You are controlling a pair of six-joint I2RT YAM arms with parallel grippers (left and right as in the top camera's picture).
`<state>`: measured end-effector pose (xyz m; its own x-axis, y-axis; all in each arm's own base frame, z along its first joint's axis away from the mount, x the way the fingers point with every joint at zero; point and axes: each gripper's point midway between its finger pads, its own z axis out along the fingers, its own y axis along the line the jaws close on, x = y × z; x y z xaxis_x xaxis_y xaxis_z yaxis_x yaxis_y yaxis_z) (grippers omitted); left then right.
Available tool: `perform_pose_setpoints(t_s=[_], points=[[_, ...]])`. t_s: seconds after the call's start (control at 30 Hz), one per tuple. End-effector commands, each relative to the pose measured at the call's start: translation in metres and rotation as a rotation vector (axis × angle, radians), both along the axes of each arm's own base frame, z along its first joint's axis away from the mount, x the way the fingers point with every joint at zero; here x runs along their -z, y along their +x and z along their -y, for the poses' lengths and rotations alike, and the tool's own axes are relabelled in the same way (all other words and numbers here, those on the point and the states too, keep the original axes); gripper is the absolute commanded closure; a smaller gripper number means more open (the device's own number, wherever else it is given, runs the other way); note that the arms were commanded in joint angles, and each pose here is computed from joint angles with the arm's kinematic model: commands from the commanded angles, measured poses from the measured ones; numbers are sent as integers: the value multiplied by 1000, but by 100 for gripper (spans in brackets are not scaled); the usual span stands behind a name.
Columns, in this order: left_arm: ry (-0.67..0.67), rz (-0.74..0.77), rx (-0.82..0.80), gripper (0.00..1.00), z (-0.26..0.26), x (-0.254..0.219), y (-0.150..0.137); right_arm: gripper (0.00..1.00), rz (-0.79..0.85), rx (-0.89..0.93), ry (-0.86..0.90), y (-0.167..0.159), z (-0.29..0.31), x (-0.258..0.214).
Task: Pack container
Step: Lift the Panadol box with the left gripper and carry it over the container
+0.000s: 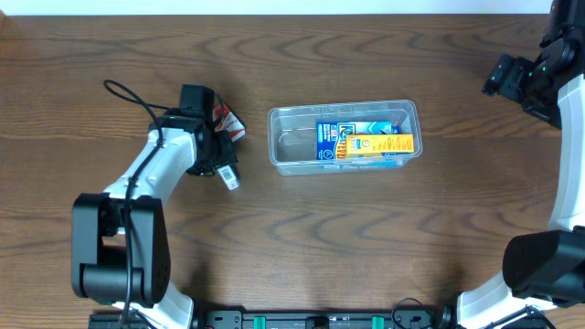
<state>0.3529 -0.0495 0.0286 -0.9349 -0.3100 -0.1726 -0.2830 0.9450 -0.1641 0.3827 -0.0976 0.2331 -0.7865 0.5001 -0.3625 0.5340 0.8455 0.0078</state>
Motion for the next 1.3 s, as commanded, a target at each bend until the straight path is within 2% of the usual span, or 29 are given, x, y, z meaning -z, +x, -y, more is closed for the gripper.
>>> perform_pose_setpoints(t_s=[0.0,0.13,0.3,0.63,0.87,1.07,1.27], points=[[14,10,-23,56,-4,-2,6,1,-7,5,1,-1,3,2],[14,10,-23,62,-4,-2,6,1,-8,5,1,-1,3,2],[14,10,-23,75,-4,-2,5,1,-8,5,1,-1,3,2],[12,23,-22,76,-4,-13,3,1,-8,5,1,-1,3,2],[6,86,-15,76,-2,-56,3,1,-8,5,1,-1,3,2],[-1,196,70,76,18,-104,3,1,-8,5,1,-1,3,2],[-20,326,236,76,66,-145,3,1,-7,5,1,-1,3,2]])
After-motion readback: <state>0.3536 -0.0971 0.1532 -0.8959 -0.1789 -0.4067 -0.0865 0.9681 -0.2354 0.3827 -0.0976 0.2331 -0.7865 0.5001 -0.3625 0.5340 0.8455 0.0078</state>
